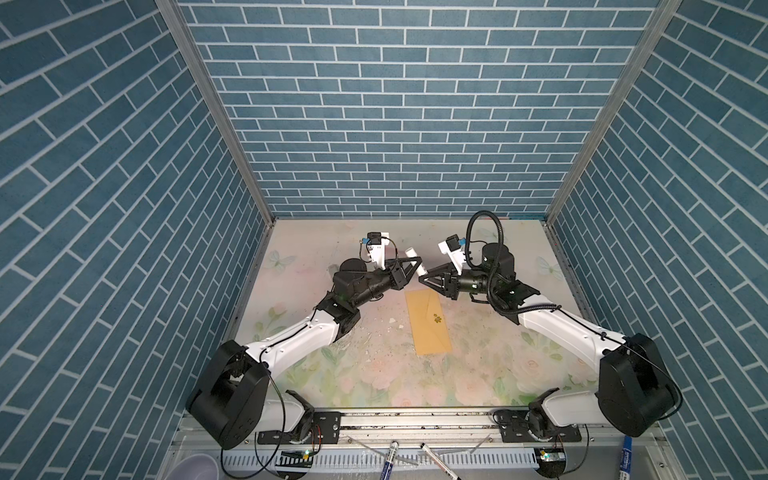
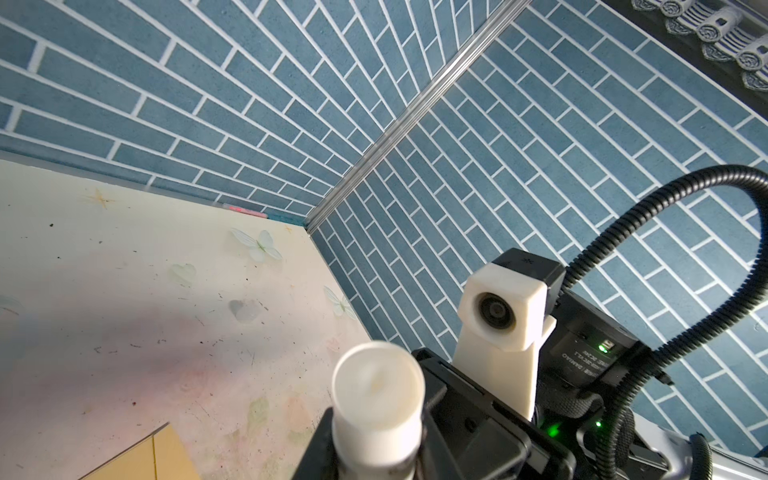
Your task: Place the letter into the envelope and seal it
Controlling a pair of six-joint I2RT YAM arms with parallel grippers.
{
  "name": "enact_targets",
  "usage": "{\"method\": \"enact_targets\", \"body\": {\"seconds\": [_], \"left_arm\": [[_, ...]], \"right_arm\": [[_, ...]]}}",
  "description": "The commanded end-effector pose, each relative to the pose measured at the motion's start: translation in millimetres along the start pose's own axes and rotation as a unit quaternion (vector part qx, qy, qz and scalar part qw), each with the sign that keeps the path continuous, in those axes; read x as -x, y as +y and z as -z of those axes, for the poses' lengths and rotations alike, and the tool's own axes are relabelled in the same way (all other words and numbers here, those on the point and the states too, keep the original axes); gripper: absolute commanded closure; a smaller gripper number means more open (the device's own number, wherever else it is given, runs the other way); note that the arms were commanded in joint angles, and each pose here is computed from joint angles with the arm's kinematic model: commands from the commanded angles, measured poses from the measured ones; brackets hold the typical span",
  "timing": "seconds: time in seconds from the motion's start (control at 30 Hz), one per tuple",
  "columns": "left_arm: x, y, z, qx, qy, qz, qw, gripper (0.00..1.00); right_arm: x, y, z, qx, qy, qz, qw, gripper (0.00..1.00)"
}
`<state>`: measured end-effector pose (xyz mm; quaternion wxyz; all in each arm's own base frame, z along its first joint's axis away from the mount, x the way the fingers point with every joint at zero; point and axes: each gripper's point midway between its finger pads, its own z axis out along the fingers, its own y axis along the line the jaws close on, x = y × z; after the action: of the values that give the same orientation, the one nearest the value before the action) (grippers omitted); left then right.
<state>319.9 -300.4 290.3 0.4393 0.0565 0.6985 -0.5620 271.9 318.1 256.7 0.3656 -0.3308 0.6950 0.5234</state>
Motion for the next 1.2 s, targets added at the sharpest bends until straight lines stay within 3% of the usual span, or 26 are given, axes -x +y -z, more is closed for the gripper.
{"method": "enact_targets", "body": {"seconds": [0.0, 0.17, 0.27, 0.37, 0.43, 0.6, 0.67, 0.73, 0.83, 0.97, 1.03, 1.17], "left_arm": [[2, -3, -2, -0.009, -0.003, -0.009, 1.0, 1.0], [1, 6, -2, 0.011, -0.003, -0.012, 1.0, 1.0], [0, 11, -2, 0.025, -0.002, -0.014, 1.0, 1.0], [-1, 13, -3, 0.029, -0.002, -0.013, 0.999, 1.0], [-2, 15, -4, 0.031, -0.001, -0.012, 0.999, 1.0], [-3, 18, -5, 0.033, -0.001, -0.008, 0.999, 1.0], [-4, 19, -5, 0.033, 0.0, -0.008, 0.999, 1.0], [-3, 18, -5, 0.033, 0.0, -0.008, 0.999, 1.0], [-3, 19, -4, 0.034, -0.001, -0.008, 0.999, 1.0], [-4, 18, -4, 0.033, -0.002, -0.009, 0.999, 1.0], [-3, 17, -3, 0.031, -0.003, -0.01, 0.999, 1.0], [0, 11, -1, 0.023, -0.003, -0.012, 1.0, 1.0]], "right_arm": [[1, -3, 1, -0.006, -0.01, -0.01, 1.0, 1.0], [9, -36, 11, -0.13, -0.023, -0.013, 0.991, 1.0], [12, -55, 21, -0.267, -0.01, 0.035, 0.963, 1.0], [23, -60, 30, -0.416, 0.021, 0.142, 0.898, 1.0], [32, -64, 35, -0.501, 0.036, 0.194, 0.843, 1.0], [45, -65, 28, -0.614, 0.059, 0.29, 0.732, 1.0], [46, -64, 21, -0.634, 0.065, 0.319, 0.701, 1.0], [44, -66, 12, -0.642, 0.076, 0.335, 0.685, 1.0], [39, -66, 3, -0.63, 0.081, 0.333, 0.696, 1.0], [35, -60, -4, -0.59, 0.071, 0.315, 0.74, 1.0], [29, -55, -9, -0.549, 0.071, 0.299, 0.777, 0.92], [9, -42, -16, -0.409, 0.085, 0.224, 0.88, 0.7]]}}
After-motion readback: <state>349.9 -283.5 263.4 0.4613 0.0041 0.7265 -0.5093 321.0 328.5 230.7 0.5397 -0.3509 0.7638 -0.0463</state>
